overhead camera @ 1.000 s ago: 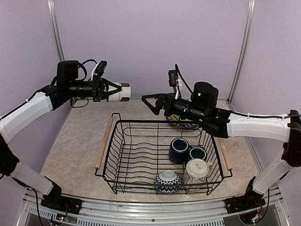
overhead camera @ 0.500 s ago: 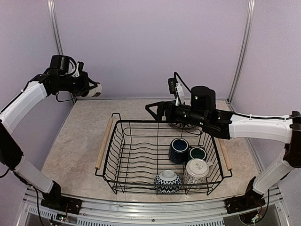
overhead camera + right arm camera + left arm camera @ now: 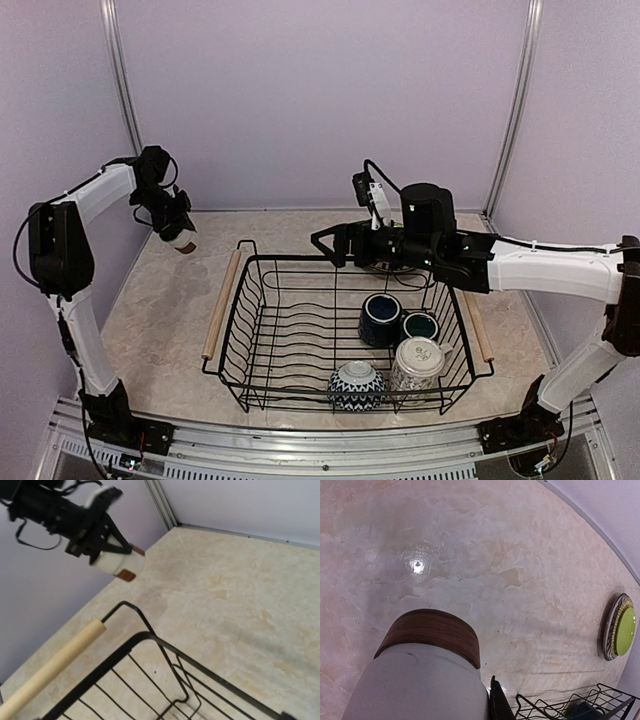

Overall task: Unload the mixed dishes from the dish rack
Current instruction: Place the cup at the corner of the board.

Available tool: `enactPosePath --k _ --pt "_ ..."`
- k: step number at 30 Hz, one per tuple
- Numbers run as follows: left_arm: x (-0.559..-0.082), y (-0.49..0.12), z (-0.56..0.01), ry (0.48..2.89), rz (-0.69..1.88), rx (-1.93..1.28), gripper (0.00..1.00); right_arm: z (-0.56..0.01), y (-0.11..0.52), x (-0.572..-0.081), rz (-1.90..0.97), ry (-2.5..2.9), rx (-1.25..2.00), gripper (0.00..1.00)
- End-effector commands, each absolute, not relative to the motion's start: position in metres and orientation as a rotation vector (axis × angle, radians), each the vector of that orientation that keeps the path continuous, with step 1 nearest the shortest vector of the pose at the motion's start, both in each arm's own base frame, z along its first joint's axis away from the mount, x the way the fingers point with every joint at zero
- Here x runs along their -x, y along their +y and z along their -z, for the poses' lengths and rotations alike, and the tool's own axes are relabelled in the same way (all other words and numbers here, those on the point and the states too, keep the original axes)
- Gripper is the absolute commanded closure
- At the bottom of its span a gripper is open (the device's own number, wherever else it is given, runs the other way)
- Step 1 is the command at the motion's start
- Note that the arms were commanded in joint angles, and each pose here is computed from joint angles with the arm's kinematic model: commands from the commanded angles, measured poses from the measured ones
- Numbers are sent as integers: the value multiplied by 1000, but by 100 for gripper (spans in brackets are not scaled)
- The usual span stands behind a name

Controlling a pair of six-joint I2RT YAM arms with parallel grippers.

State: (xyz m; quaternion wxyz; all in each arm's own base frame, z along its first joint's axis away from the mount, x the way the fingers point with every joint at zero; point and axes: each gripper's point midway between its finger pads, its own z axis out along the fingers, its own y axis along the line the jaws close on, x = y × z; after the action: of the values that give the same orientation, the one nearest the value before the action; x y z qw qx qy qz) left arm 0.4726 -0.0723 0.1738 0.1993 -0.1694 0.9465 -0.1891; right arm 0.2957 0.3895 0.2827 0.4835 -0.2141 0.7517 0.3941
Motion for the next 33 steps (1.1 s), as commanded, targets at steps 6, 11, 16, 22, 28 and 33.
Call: enactPosePath --k 6,11,16,22,28,33 --pt "-470 -59 -120 2823 378 496 100 -264 390 -297 -864 1925 611 0" --pt "-472 -55 -95 2883 343 519 100 -265 389 -296 -861 1924 609 0" --pt "-473 -58 -85 2908 367 533 100 -257 389 -295 -831 1956 621 0" --pt "-473 -58 -78 2926 364 543 98 -254 388 -293 -802 1967 624 0" --pt "-472 -56 -73 2945 344 547 97 -256 389 -290 -804 1961 628 0" --pt "-471 -56 -68 2958 340 551 96 -258 387 -289 -796 1960 623 0"
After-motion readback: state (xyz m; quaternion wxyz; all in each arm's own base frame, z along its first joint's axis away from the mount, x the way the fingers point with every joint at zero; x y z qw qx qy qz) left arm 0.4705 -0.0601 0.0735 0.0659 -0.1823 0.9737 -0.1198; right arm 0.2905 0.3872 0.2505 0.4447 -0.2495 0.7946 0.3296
